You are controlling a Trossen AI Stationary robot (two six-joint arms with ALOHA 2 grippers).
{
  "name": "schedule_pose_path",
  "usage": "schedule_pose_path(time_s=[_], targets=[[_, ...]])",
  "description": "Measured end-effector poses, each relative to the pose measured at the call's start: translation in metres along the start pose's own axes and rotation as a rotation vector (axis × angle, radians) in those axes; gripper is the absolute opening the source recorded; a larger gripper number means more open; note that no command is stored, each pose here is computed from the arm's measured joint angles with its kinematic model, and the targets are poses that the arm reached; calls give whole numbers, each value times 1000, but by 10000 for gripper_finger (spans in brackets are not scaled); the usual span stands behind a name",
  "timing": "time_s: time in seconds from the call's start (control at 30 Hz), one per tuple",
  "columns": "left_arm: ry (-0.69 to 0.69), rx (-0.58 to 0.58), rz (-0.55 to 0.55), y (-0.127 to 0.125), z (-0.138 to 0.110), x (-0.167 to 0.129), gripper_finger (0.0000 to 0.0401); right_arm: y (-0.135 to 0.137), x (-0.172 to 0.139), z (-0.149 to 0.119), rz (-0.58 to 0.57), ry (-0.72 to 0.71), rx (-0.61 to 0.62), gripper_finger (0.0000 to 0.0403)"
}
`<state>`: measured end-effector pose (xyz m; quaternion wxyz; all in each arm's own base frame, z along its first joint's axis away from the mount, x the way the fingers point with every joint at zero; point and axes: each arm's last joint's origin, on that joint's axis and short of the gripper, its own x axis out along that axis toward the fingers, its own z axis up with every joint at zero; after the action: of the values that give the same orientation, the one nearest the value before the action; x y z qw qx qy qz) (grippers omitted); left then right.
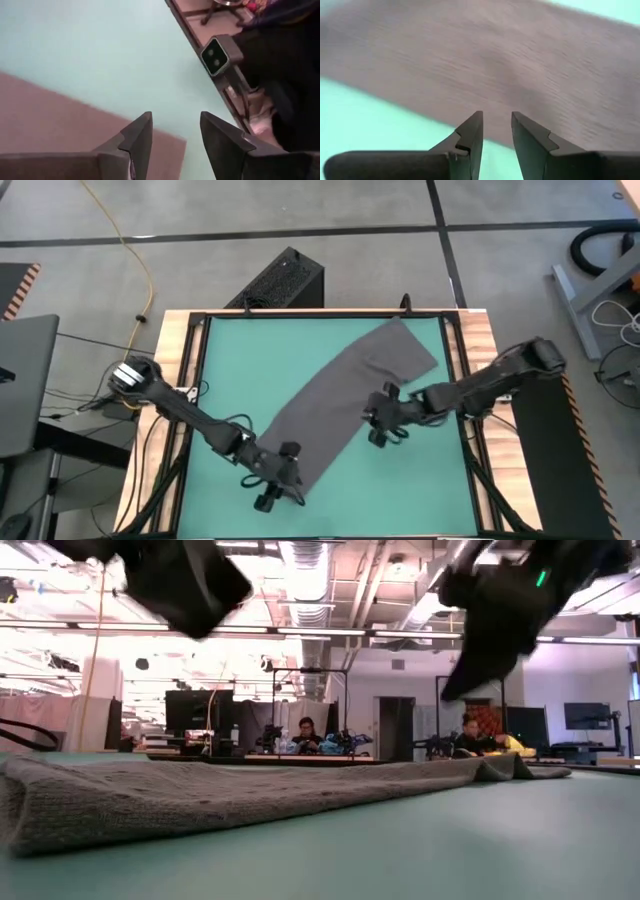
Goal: Roll towel
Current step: Roll the gray towel
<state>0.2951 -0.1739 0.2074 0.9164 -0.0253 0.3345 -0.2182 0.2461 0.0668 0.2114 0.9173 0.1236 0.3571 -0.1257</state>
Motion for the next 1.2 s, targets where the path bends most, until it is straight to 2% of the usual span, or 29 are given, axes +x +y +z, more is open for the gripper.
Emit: schedule_pose_path(time_s=[0.07, 0.17, 0.27, 0.4, 0.67, 0.8, 1.03, 1.13, 1.2], targets=[[30, 28, 44, -4, 3, -11, 155, 15, -14, 3, 107, -75, -7, 127], [130, 73, 130, -11, -9, -19, 155, 43, -24, -3, 226, -155, -61, 127], [190, 120, 158, -22, -24, -16, 155, 64, -23, -13, 260, -216, -90, 127], [254, 212, 183, -33, -43, 0, 155, 81, -12, -26, 261, -228, -110, 127], [306, 276, 235, -44, -58, 7, 155, 87, 6, -38, 244, -193, -110, 127], [323, 294, 297, -43, -65, 12, 155, 86, 8, -37, 238, -196, -104, 127], [391, 305, 336, -38, -84, 35, 154, 85, 8, -36, 235, -194, -104, 127], [395, 306, 348, -38, -85, 37, 133, 85, 8, -36, 237, -195, -103, 127], [401, 311, 364, -38, -85, 36, 100, 85, 8, -36, 238, -195, -103, 127]])
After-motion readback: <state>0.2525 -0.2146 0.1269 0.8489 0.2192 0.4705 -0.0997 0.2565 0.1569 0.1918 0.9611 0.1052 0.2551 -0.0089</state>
